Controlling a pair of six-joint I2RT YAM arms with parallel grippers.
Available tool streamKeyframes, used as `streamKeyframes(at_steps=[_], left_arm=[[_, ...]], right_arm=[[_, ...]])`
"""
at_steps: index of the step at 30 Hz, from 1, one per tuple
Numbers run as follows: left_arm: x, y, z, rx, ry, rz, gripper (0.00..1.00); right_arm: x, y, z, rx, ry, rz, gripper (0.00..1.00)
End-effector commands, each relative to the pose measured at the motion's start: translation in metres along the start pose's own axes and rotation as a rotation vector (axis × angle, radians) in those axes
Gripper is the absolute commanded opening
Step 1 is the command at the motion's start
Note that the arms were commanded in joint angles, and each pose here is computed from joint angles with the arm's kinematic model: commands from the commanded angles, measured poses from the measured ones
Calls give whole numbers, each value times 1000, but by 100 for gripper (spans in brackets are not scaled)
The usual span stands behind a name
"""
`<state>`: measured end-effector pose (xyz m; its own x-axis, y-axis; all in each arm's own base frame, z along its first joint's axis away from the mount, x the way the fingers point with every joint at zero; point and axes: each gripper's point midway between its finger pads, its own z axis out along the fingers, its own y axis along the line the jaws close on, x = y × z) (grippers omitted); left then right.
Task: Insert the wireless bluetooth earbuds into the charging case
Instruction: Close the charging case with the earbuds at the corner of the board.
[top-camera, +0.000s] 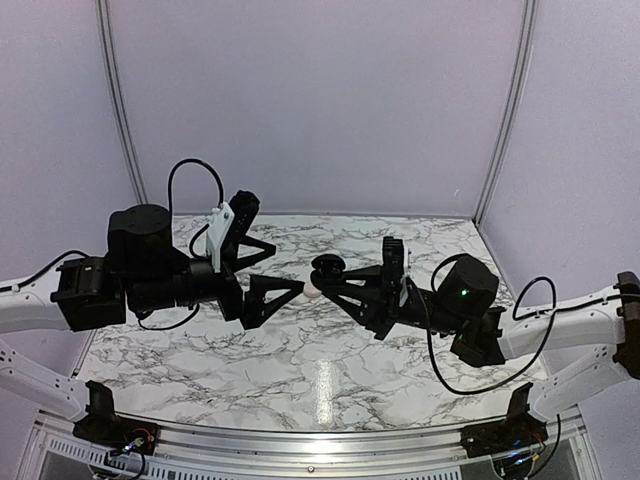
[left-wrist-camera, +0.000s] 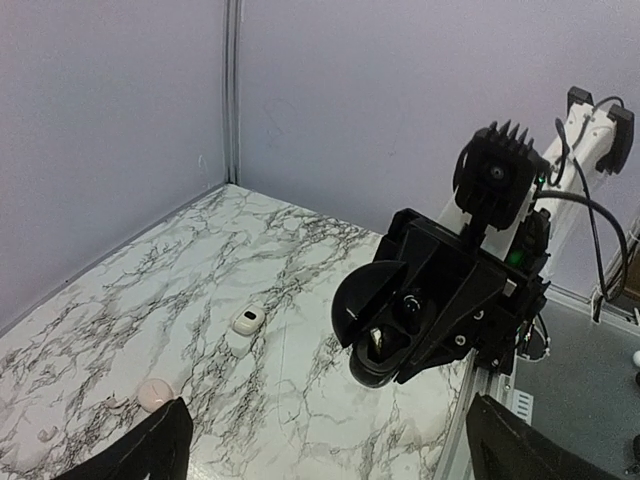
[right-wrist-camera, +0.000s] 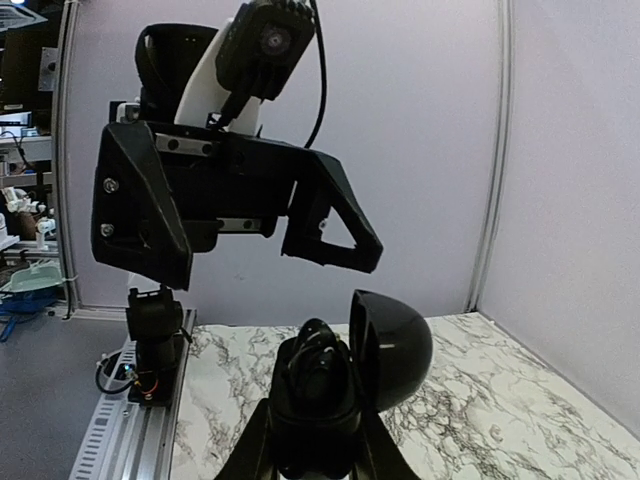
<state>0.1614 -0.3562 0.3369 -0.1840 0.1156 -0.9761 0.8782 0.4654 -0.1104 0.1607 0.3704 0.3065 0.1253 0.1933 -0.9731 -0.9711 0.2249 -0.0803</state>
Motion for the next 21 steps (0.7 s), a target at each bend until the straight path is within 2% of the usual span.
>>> streamKeyframes(at_steps=[1, 9, 16, 21], left_arm=[[5, -6, -8, 42, 8, 64, 99], [26, 5, -27, 3, -16, 77, 99], [62, -3, -10, 63, 81, 171, 99], [71, -11, -2, 111, 89, 210, 99]], right_arm=[[-11, 18, 5, -136, 28, 65, 0], [-2, 21, 3, -229, 115, 130, 0], [1, 29, 2, -282, 167, 193, 0], [0, 34, 3, -320, 188, 213, 0]])
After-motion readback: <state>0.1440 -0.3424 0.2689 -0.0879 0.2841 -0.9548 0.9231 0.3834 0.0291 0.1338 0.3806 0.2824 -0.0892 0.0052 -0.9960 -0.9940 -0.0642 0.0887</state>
